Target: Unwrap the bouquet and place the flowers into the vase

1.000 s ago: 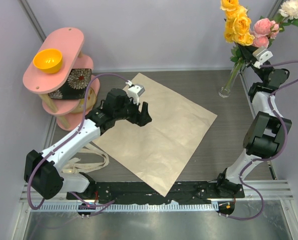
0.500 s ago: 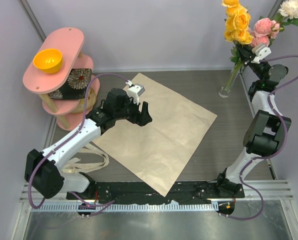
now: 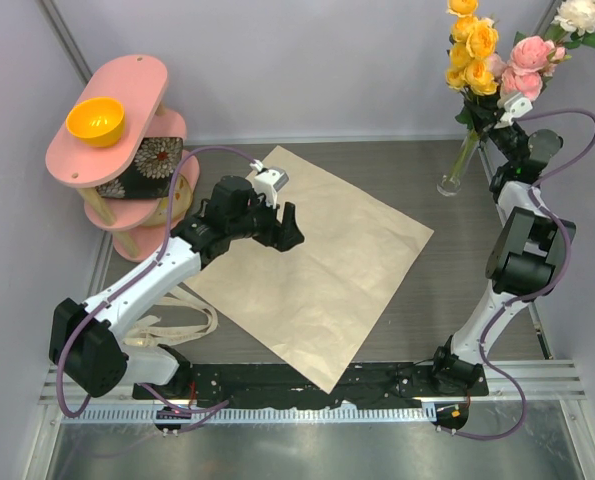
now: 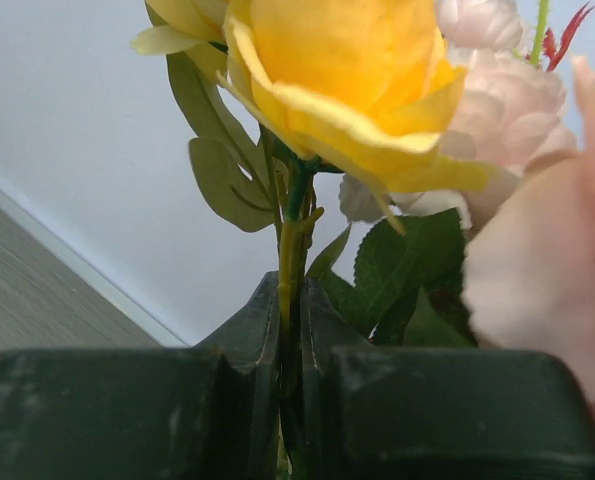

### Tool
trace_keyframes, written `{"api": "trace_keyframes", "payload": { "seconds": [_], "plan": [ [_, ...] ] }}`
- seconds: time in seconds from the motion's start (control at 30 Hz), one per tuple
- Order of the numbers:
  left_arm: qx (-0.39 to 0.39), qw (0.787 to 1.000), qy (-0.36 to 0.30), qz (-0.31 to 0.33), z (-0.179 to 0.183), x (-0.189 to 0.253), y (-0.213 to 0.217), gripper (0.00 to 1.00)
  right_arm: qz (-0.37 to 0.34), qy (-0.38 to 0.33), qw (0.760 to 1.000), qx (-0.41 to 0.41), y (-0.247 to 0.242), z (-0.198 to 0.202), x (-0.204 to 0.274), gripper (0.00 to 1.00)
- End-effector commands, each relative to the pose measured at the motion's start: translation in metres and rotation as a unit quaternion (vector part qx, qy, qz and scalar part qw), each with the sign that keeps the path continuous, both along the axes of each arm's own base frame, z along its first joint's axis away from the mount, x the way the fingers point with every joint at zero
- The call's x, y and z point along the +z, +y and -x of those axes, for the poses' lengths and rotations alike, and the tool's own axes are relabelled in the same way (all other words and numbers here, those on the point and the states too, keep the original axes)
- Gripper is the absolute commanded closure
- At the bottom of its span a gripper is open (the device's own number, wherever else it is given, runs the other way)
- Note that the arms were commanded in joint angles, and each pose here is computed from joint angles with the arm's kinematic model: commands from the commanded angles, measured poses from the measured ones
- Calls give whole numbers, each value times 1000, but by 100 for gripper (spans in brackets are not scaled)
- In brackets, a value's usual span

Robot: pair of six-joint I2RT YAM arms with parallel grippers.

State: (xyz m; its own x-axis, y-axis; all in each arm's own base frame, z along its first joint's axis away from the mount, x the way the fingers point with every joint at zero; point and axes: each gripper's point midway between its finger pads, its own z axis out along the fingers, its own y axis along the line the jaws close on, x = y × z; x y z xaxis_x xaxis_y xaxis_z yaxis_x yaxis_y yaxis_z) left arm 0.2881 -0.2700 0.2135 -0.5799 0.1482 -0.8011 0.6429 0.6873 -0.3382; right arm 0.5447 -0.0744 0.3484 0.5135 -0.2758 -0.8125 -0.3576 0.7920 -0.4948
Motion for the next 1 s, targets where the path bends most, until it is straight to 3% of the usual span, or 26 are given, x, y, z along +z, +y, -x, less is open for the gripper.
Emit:
{"api": "trace_keyframes", "payload": {
  "seconds": [0.0, 0.97],
  "plan": [
    [-1, 999, -25, 25, -7, 18, -4, 27, 1, -17, 1000, -9, -6, -4, 16, 99],
    [-2, 999, -31, 32, -3, 25, -3, 27, -60, 61, 996, -15, 3, -24, -69, 99]
  ]
}}
